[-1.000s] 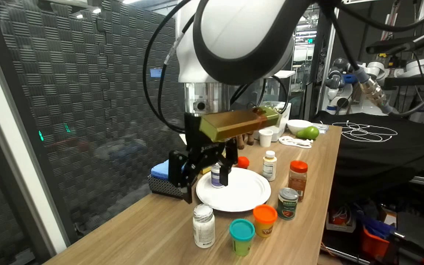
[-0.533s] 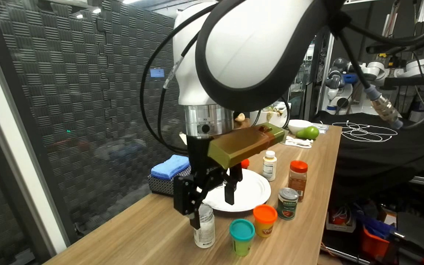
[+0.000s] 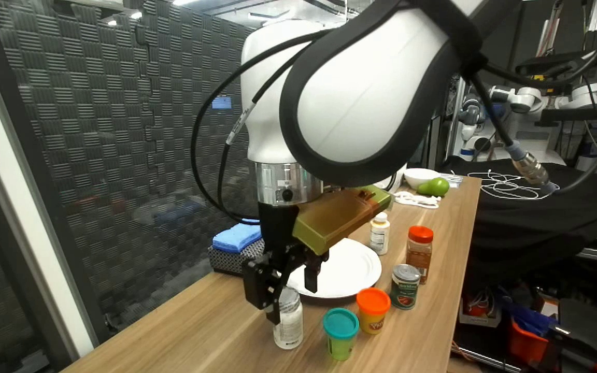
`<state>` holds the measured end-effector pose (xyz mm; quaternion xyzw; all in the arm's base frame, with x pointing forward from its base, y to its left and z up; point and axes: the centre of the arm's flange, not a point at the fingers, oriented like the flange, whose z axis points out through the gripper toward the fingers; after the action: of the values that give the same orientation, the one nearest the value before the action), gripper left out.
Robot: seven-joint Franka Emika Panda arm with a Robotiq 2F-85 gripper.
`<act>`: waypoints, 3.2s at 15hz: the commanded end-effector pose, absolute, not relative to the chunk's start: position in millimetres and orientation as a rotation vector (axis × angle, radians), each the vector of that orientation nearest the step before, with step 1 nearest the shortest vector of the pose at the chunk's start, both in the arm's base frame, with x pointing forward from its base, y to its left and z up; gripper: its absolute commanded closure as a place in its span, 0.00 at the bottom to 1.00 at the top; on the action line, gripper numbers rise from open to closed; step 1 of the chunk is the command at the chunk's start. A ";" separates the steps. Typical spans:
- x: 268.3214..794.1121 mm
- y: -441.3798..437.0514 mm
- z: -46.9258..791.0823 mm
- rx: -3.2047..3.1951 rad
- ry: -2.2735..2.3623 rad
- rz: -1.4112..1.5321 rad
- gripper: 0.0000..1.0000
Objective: Put the bottles and orange plushie that are around the white plate on the white plate
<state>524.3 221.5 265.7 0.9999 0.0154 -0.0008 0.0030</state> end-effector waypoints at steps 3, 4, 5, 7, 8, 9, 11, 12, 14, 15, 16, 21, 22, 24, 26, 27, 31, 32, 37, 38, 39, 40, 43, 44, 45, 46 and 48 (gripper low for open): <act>534.8 220.8 275.8 3.124 0.091 0.134 0.62; 534.7 220.9 276.8 3.127 0.090 0.136 0.69; 533.9 221.5 278.5 3.144 0.075 0.113 0.77; 537.1 220.1 288.5 3.162 0.019 0.121 0.80; 538.6 219.7 294.5 3.173 0.001 0.131 0.80; 542.2 217.6 308.6 3.190 -0.023 0.158 0.80; 551.8 209.4 337.0 3.203 -0.102 0.241 0.80; 557.9 203.6 349.6 3.201 -0.136 0.281 0.80; 568.3 187.9 367.7 3.211 -0.188 0.309 0.80; 571.0 177.8 369.1 3.217 -0.219 0.297 0.80; 575.8 168.3 370.1 3.200 -0.256 0.320 0.80; 588.0 123.7 354.4 3.134 -0.380 0.251 0.80; 588.9 117.6 349.2 3.126 -0.395 0.224 0.80; 589.4 109.5 339.4 3.116 -0.415 0.173 0.80; 591.1 106.9 329.1 3.110 -0.421 0.130 0.80; 591.9 107.3 324.4 3.108 -0.418 0.116 0.80; 598.4 108.6 307.1 3.077 -0.384 0.090 0.80; 600.3 108.4 303.9 3.064 -0.371 0.092 0.80; 610.2 106.5 290.8 3.039 -0.343 0.111 0.80; 612.0 106.8 290.0 3.043 -0.349 0.108 0.80; 613.0 107.4 289.4 3.046 -0.349 0.104 0.80; 614.4 107.6 288.8 3.047 -0.350 0.106 0.80; 617.7 107.6 288.3 3.040 -0.342 0.125 0.79; 618.3 107.7 288.5 3.039 -0.342 0.125 0.77; 617.1 108.5 289.7 3.038 -0.336 0.122 0.30; 616.5 109.5 291.0 3.039 -0.335 0.125 0.28; 613.8 112.8 296.0 3.041 -0.324 0.136 0.16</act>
<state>609.9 106.7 284.4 0.9930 -0.1094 0.0315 0.0312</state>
